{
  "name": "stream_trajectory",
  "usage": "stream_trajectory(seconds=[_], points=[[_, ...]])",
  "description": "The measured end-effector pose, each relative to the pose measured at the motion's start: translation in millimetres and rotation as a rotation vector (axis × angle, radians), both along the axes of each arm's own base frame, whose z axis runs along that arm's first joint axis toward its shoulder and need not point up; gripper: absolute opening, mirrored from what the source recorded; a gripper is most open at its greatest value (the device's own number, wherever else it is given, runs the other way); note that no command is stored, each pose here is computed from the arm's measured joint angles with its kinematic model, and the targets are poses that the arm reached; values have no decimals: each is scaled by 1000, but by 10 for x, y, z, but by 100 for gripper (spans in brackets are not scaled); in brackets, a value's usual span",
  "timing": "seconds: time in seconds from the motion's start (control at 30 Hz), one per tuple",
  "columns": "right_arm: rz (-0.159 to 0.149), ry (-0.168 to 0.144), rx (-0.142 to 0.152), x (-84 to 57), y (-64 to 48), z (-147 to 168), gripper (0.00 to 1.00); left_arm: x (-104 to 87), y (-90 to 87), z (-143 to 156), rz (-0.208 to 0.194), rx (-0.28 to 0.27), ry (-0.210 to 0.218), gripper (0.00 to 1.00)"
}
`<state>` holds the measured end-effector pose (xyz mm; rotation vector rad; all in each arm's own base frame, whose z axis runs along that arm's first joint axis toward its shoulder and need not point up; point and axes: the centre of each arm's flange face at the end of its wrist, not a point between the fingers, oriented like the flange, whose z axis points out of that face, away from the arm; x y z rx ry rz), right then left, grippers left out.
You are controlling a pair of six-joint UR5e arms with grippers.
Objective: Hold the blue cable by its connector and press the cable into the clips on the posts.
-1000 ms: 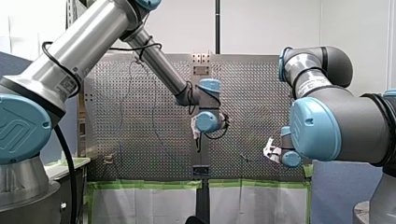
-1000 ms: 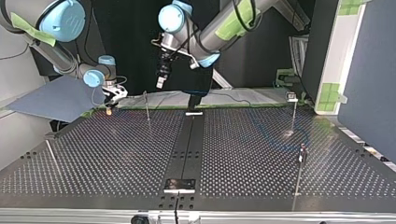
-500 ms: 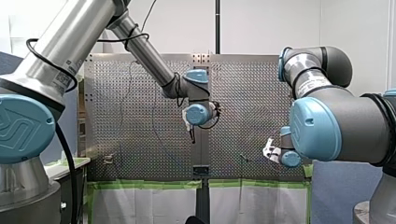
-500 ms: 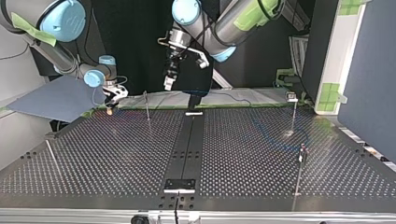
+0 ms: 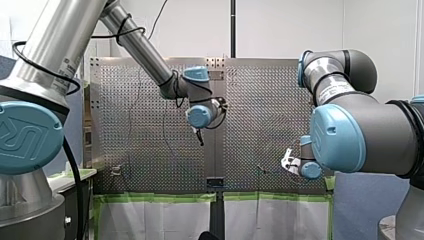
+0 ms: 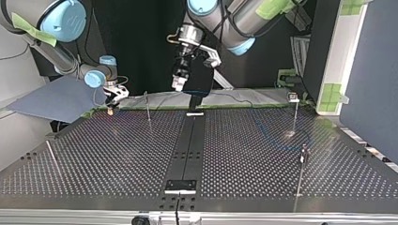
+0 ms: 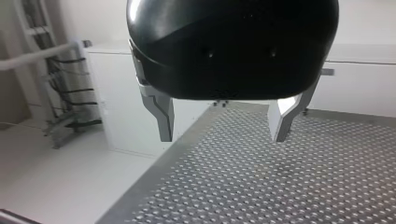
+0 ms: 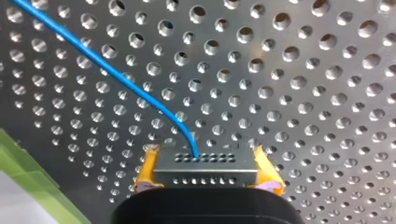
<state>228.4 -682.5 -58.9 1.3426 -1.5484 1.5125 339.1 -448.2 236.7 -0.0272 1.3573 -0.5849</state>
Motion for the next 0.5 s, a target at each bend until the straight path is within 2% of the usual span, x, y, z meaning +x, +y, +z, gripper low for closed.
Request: stream_trajectory(seconds=[0.2, 0.5], points=[[0, 17, 6, -7, 9, -2, 0, -105, 121, 94, -4, -28, -35, 100], [1, 67, 9, -35, 14, 102, 0, -249, 261, -161, 1, -19, -31, 100]])
